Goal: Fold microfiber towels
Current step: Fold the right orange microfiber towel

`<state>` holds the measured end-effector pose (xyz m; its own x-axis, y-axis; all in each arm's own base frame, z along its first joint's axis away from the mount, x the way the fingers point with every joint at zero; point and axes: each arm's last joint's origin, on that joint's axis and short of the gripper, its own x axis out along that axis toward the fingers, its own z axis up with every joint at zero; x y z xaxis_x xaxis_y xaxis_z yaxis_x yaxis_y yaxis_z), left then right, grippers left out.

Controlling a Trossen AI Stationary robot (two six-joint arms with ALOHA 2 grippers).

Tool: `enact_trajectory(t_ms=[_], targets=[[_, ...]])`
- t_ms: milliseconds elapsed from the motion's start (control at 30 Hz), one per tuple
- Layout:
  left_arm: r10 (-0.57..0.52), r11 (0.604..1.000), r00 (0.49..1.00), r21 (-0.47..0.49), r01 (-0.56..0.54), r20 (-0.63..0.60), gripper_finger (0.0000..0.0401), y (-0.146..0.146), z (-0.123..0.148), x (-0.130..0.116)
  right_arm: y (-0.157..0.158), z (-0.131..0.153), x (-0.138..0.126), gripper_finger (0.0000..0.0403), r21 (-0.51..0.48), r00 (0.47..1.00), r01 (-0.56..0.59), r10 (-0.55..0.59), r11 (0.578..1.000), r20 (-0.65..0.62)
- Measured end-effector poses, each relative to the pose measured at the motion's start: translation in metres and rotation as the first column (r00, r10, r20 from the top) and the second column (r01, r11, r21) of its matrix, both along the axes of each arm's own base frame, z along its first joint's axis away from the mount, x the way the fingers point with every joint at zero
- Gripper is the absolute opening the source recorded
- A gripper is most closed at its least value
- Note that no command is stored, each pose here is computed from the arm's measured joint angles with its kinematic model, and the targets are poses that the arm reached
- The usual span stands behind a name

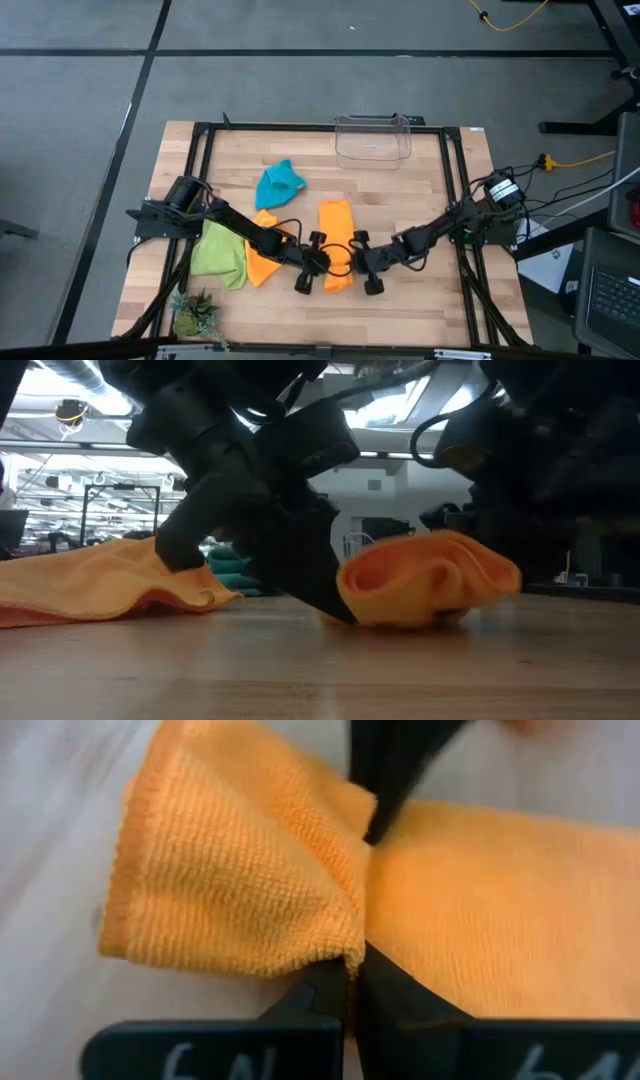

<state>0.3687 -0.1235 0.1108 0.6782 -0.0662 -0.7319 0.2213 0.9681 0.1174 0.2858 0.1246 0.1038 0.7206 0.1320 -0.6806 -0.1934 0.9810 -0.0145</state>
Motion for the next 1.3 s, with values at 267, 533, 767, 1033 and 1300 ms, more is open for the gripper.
enact_trajectory(t_ms=[267,533,767,1033,1300], targets=[[0.216,0.936,0.974,-0.268,-0.228,-0.073,0.0000,-0.002,0.001,0.000,0.000,0.001,0.001,0.0006,0.363,0.955,0.294,-0.261,0.884,-0.140],[0.246,0.816,0.952,-0.491,-0.304,-0.181,0.0000,-0.003,0.022,-0.004,0.006,0.007,0.004,0.0006,0.599,0.919,0.393,-0.283,0.698,-0.273],[0.279,0.787,0.940,-0.514,-0.341,-0.196,0.0000,-0.002,0.055,-0.017,0.011,0.012,0.005,0.0004,0.699,0.896,0.443,-0.284,0.560,-0.341],[0.365,0.753,0.869,-0.443,-0.487,-0.335,0.0001,-0.002,0.044,-0.028,0.013,0.004,-0.002,0.0010,0.674,0.803,0.595,-0.318,0.437,-0.503],[0.236,0.766,0.933,-0.538,-0.351,-0.272,0.0001,-0.014,0.061,-0.028,0.014,0.006,-0.001,0.0005,0.690,0.774,0.632,-0.329,0.353,-0.541]])
